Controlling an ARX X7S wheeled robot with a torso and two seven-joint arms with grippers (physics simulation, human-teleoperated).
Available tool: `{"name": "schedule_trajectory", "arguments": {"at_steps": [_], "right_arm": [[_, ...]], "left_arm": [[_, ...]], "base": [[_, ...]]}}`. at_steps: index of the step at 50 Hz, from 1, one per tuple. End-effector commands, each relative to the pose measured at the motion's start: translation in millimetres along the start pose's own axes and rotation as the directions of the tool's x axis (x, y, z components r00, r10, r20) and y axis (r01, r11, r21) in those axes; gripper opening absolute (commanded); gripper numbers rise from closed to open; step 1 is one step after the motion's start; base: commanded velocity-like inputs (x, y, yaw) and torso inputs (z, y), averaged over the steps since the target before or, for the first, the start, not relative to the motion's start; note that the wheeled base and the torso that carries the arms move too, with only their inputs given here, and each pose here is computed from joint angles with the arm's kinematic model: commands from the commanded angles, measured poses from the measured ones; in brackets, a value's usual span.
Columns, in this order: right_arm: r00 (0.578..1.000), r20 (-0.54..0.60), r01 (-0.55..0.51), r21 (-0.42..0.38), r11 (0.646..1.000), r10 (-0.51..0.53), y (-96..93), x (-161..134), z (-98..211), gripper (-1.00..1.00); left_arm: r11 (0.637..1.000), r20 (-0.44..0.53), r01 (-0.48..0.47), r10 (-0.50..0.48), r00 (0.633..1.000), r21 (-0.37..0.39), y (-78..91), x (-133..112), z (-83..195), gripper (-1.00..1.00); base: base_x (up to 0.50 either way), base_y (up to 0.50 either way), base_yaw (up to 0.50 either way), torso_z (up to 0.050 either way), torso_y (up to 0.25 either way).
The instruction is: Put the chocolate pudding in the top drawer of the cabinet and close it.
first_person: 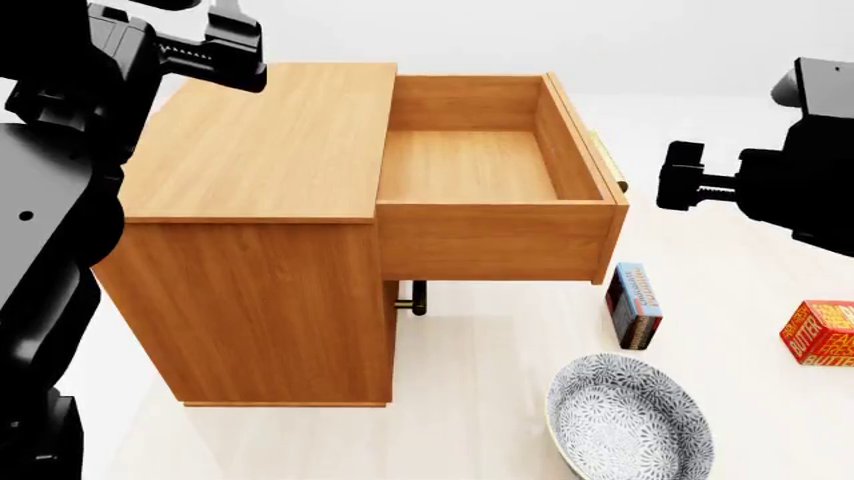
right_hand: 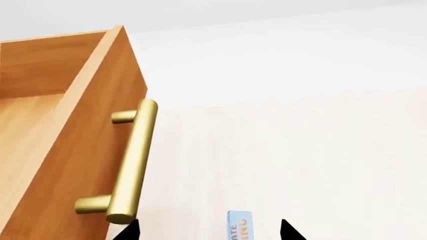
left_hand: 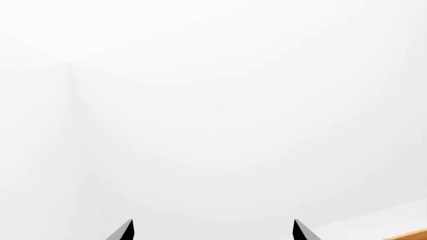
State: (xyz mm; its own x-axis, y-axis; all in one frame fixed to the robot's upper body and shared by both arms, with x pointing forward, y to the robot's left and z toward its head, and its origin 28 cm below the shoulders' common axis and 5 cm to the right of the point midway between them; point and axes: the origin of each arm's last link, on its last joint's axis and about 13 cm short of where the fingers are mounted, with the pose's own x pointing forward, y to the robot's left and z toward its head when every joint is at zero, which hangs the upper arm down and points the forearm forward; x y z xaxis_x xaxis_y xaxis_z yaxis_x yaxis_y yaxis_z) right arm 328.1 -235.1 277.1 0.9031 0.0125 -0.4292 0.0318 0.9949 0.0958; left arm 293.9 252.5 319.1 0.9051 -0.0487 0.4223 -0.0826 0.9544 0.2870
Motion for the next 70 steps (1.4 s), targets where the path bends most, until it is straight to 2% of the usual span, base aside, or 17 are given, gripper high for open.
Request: {"name": "schedule_trajectory", "arguments": {"at_steps": [1, 8, 22, 70], "right_arm": [[0.999, -0.048, -0.014, -0.008, 1.0, 0.013, -0.7, 9, -18, 1.0], [0.997, -0.073, -0.017, -0.022, 1.0, 0.015, 1.5, 16, -25, 1.0], [0.995, -0.1, 0.022, -0.007, 1.0, -0.022, -5.4, 20, -39, 1.0], [0.983, -0.178, 0.034, -0.012, 0.999, -0.036, -9.2, 57, -69, 1.0]], "left_arm": [[1.0, -0.004, 0.001, -0.001, 1.0, 0.003, 0.0, 0, 0, 1.0], [1.0, -0.005, 0.001, -0.001, 1.0, 0.005, 0.1, 0, 0, 1.0], [1.0, -0.01, 0.001, -0.001, 1.0, 0.007, 0.1, 0, 0, 1.0], [1.0, -0.019, 0.004, -0.004, 1.0, 0.02, 0.3, 0, 0, 1.0]], "base": [[0.0, 0.0, 0.0, 0.0, 0.0], [0.0, 0.0, 0.0, 0.0, 0.0], [0.0, 0.0, 0.0, 0.0, 0.0], [0.0, 0.0, 0.0, 0.0, 0.0]]}}
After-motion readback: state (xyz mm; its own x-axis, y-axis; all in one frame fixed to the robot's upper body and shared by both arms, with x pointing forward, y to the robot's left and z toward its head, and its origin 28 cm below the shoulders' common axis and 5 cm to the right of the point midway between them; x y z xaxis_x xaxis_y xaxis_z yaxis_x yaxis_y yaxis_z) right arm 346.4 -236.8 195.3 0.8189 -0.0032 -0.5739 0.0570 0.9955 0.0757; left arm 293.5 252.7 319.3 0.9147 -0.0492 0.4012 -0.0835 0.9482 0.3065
